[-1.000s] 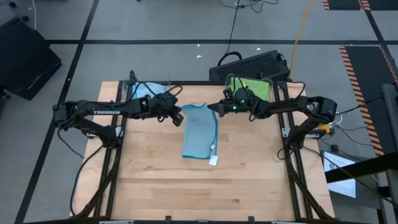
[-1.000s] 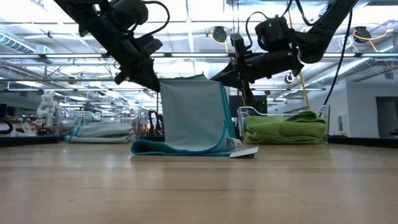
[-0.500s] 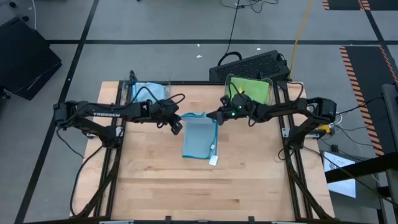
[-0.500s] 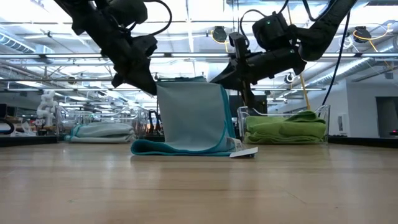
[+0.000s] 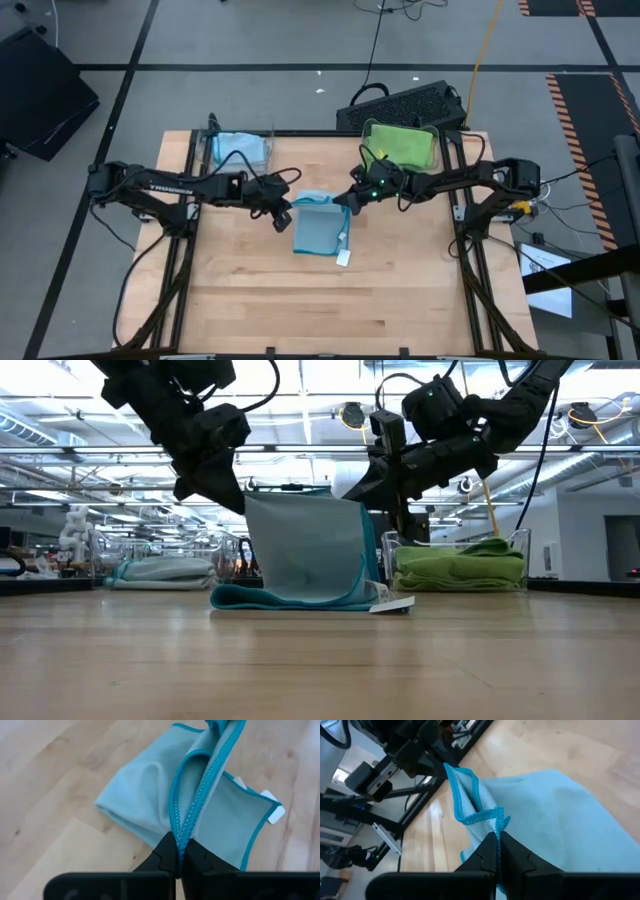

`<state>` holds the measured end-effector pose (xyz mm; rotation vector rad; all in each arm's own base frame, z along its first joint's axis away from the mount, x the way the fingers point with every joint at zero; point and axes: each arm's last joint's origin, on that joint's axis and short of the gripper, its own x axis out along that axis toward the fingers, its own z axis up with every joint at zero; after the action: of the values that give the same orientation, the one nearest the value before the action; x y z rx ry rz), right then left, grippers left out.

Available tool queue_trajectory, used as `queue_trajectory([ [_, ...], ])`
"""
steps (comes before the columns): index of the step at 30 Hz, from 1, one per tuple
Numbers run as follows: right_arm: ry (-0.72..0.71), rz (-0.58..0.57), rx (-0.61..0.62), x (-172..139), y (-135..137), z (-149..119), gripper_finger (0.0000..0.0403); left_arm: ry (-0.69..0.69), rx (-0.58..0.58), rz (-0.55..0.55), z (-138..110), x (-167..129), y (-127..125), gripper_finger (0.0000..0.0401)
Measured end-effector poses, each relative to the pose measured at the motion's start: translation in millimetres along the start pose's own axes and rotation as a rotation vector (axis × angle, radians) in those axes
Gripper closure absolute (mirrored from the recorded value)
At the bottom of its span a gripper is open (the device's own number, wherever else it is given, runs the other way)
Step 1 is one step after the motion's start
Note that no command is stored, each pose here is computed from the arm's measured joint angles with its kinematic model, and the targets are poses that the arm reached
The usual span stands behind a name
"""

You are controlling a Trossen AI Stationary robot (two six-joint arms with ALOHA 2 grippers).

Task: Sort microfiber towel by color & place in baskets
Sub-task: Fold the blue towel

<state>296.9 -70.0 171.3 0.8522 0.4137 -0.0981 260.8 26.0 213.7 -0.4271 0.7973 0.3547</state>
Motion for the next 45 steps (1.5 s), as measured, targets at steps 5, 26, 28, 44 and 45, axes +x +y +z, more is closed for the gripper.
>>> queue_trajectory([
  [5,0.051,-0.005,-0.001,2.7,5.0,-9.7,0.0401,0.018,0.002,-0.013,-4.3,8.1,-7.8,0.0394],
  [26,0.19,-0.028,-0.071,7.4,15.7,-35.6,0.0401,0.139,0.04,-0.071,-29.3,36.3,-34.4,0.0394],
  [28,0.194,-0.028,-0.076,7.5,15.9,-36.1,0.0401,0.147,0.04,-0.069,-30.9,38.4,-35.6,0.0394],
  [44,0.211,0.009,-0.118,10.0,26.8,-45.3,0.0401,0.154,0.045,-0.071,-30.9,26.6,-35.9,0.0394],
  [45,0.213,0.011,-0.12,10.1,27.3,-45.8,0.0401,0.155,0.049,-0.074,-31.7,26.4,-37.0,0.0394],
])
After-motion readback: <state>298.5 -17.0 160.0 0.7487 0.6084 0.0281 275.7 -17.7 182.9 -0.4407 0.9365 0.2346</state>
